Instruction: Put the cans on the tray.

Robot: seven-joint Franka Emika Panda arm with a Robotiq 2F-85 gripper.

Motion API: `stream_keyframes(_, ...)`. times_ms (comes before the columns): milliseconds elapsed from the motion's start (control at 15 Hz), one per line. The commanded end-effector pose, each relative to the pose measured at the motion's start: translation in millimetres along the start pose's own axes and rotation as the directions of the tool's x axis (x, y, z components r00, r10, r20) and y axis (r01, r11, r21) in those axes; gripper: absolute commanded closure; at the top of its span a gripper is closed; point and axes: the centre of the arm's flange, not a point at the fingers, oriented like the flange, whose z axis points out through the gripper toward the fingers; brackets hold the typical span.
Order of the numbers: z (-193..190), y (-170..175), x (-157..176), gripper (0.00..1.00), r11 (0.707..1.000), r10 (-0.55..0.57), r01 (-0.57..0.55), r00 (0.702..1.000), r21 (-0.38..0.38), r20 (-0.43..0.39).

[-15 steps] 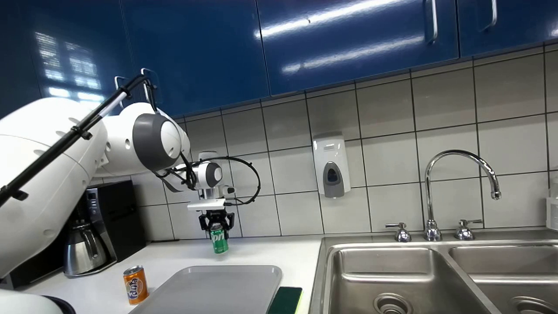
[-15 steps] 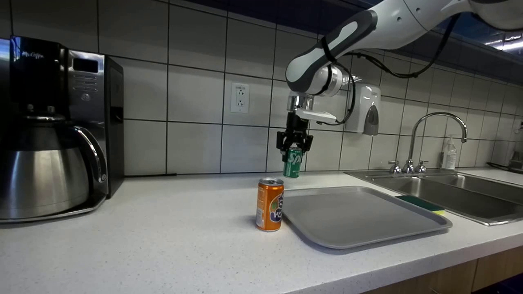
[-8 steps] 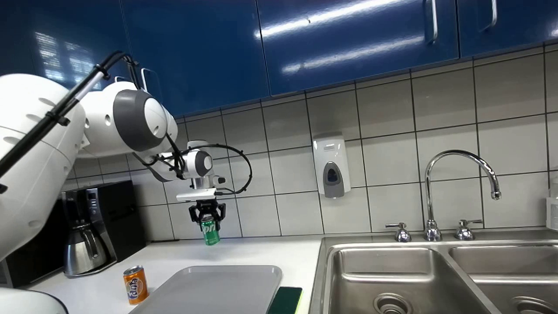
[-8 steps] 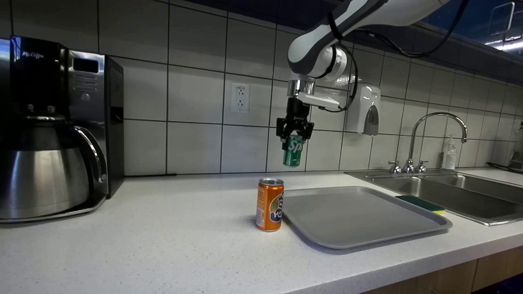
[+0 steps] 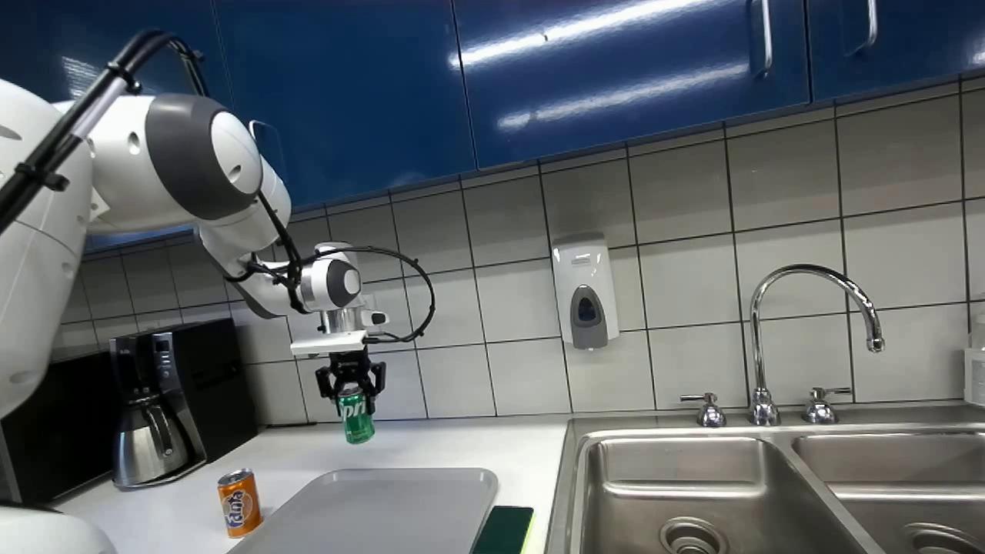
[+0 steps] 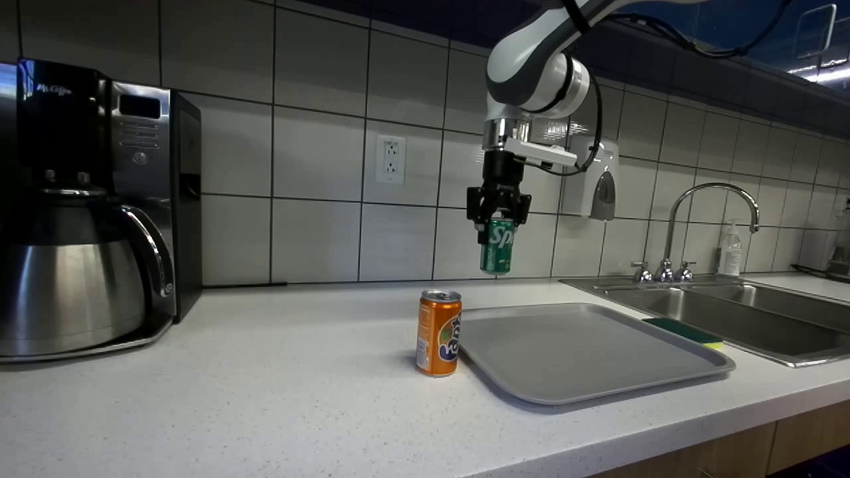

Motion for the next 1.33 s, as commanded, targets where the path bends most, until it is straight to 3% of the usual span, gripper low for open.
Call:
stream_keyframes(0, -10.0, 0.0, -50.7, 0.61, 0.999, 0.038, -0.038, 0.999, -0.009, 0.001)
stream_keyframes(467, -8.9, 2.7, -93.0, 0.61, 0.998, 0.056, -0.056, 0.998, -0.026, 0.004)
stream_keyframes(1267, 55.1, 38.9, -121.1, 0.61, 0.998, 0.067, -0.067, 0.998, -0.009, 0.007)
